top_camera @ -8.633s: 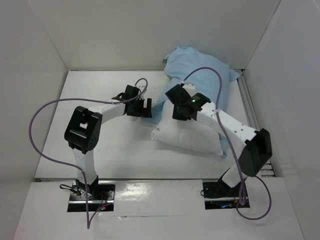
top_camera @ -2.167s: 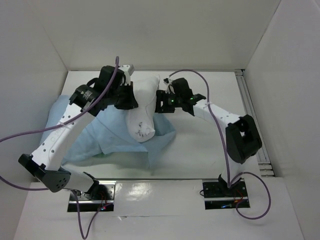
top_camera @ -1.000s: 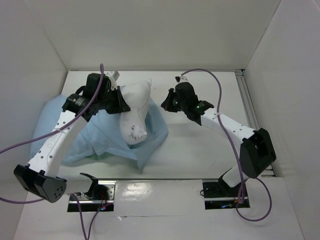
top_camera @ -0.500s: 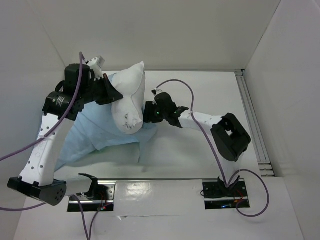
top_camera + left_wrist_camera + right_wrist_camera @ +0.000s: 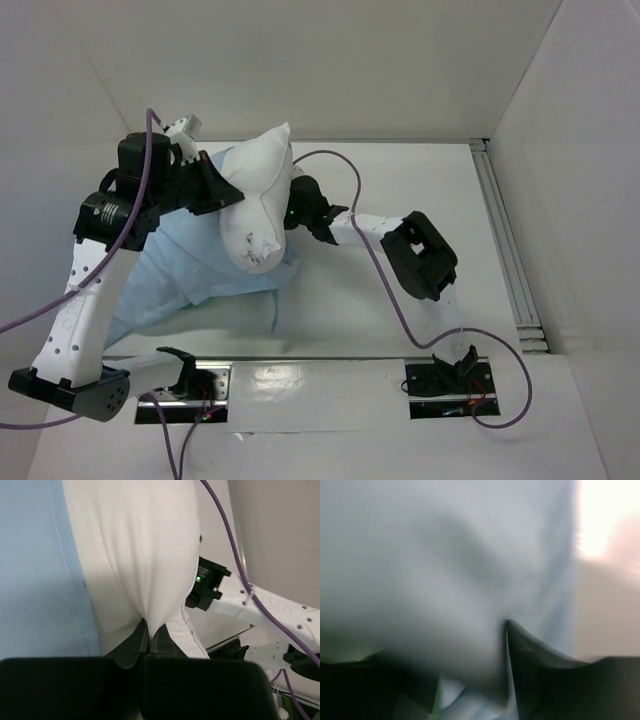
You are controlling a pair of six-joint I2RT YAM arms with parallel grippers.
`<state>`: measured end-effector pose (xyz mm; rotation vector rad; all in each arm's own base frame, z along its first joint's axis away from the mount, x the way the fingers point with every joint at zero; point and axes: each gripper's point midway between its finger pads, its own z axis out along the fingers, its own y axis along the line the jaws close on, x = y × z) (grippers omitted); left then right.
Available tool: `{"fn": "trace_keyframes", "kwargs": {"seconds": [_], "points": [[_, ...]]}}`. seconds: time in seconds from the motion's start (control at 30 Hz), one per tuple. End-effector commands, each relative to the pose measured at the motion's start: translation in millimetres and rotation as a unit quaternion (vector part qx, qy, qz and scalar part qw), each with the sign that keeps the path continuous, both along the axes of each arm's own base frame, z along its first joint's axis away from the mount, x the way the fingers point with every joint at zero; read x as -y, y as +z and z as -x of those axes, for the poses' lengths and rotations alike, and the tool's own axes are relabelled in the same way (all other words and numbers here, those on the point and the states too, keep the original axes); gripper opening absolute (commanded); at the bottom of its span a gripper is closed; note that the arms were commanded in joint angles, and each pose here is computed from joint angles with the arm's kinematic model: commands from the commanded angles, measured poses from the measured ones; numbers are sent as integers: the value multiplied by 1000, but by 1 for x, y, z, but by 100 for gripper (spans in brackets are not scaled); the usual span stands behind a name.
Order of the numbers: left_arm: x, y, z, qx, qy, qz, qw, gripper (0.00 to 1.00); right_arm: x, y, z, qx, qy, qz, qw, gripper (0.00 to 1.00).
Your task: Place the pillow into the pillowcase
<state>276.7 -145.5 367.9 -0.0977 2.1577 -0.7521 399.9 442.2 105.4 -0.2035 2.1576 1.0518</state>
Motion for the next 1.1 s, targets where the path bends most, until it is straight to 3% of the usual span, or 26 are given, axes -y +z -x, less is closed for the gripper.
{"fn": "trace_keyframes", "kwargs": {"seconds": [0.0,0.03,0.17,0.2,0.37,0.53,0.73,0.87,1.07], "points": [[15,53,15,71,-32,70,995,0,-12,8,-9,2,-23,-10,1000,44],[14,49,13,67,-27,67,995,0,-4,0,-4,-11,-34,2,999,23],[11,29,5,48,-11,55,997,0,43,-1,-1,-21,-94,46,994,1],[9,22,3,41,-5,50,998,0,56,18,-2,-9,-111,42,993,0],[-2,-21,-6,2,32,20,999,0,127,15,11,-28,-139,91,986,0],[-10,-63,-12,-39,63,1,997,0,159,38,23,-17,-127,118,985,3],[-18,-81,-27,-41,95,-15,995,0,202,41,29,-26,-142,163,976,5],[-29,-98,-33,-59,125,-43,989,0,239,16,38,-61,-163,199,964,9],[-23,-102,-34,-70,120,-28,990,0,269,3,50,-101,-198,233,947,11]]}}
